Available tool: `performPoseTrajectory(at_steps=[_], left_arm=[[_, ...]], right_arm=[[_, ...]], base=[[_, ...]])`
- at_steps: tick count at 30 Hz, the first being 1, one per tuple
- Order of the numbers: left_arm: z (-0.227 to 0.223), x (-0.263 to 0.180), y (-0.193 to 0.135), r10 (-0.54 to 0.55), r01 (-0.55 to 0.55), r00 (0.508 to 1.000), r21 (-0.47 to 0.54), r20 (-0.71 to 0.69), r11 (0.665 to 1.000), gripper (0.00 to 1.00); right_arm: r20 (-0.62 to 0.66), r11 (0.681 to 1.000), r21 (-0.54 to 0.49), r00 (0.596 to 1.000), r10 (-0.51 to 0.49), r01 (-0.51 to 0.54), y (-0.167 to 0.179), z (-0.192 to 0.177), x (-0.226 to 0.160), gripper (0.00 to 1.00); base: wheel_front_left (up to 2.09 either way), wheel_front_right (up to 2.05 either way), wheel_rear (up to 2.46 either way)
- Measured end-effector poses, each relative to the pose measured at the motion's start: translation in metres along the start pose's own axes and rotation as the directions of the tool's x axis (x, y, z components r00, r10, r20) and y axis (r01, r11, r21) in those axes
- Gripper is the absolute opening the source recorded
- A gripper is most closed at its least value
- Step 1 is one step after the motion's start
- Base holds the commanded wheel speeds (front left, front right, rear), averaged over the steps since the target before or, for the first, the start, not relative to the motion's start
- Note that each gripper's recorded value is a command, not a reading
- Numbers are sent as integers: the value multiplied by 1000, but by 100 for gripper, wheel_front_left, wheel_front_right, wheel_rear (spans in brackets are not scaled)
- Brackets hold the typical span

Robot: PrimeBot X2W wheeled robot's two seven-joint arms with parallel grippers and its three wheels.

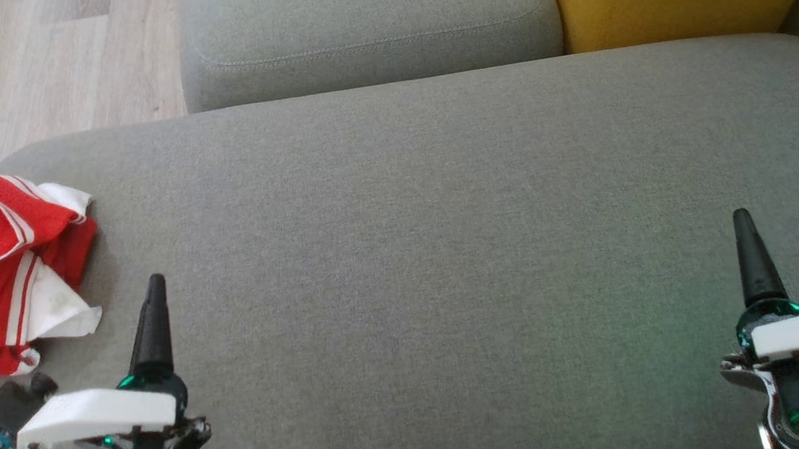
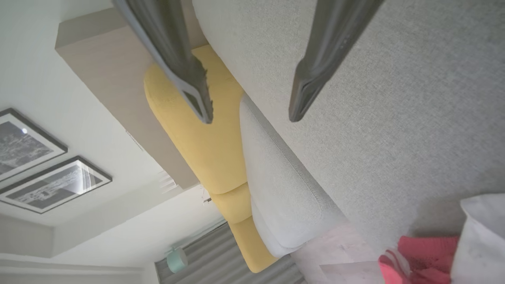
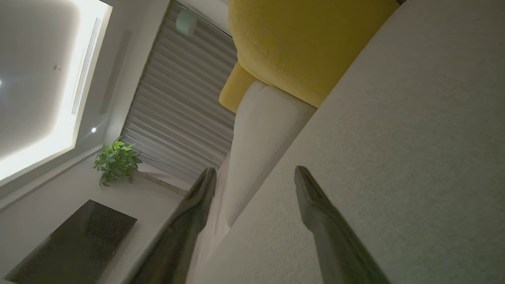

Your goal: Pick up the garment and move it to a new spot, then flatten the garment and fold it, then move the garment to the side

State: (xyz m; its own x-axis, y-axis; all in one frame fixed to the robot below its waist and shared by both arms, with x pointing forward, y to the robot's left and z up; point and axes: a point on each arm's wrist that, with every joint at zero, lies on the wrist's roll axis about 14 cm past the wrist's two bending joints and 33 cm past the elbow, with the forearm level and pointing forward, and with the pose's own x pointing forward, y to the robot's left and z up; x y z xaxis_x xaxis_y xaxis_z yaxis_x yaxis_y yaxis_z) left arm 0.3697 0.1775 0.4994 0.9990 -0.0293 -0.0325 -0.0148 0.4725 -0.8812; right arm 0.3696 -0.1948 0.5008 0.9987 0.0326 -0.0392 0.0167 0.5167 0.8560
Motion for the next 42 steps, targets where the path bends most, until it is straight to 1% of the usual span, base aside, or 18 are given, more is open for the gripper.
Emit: performPoseTrajectory(at_steps=[5, 10, 11, 18, 27, 31, 35, 41, 42], left_arm=[[-1, 0, -8, -25, 25, 1000, 92, -7, 995, 100], [0, 0, -14, -40, 40, 999, 185, -3, 982, 100], [0, 0, -14, -40, 40, 999, 185, -3, 982, 100], [0, -1, -20, -60, 59, 998, 285, -4, 957, 100], [-3, -6, -24, -72, 68, 997, 417, -7, 906, 100], [-6, -9, -21, -70, 71, 997, 488, -21, 870, 100], [-5, -12, -18, -61, 59, 998, 531, -14, 845, 100], [-9, -13, -21, -76, 76, 997, 605, -27, 792, 100], [-10, -14, -21, -78, 78, 997, 611, -27, 788, 100]], right_arm=[[-12, 996, -92, 1000, 21, -22, 7, -2, 1, 100], [-17, 986, -162, 999, 36, -38, 12, -3, 1, 100], [-17, 986, -162, 999, 36, -38, 12, -3, 1, 100], [-33, 965, -255, 998, 52, -58, 17, -8, 0, 100], [-51, 927, -367, 997, 64, -78, 21, -15, -1, 100], [-62, 905, -416, 996, 69, -89, 23, -19, -1, 100], [-72, 881, -463, 995, 73, -99, 24, -22, -2, 100], [-88, 842, -530, 994, 67, -104, 21, -28, -5, 100], [-91, 835, -540, 994, 63, -103, 20, -28, -6, 100]], base=[[0, 0, 0], [0, 0, 0], [0, 0, 0], [0, 0, 0], [0, 0, 0], [0, 0, 0], [0, 0, 0], [0, 0, 0], [0, 0, 0]])
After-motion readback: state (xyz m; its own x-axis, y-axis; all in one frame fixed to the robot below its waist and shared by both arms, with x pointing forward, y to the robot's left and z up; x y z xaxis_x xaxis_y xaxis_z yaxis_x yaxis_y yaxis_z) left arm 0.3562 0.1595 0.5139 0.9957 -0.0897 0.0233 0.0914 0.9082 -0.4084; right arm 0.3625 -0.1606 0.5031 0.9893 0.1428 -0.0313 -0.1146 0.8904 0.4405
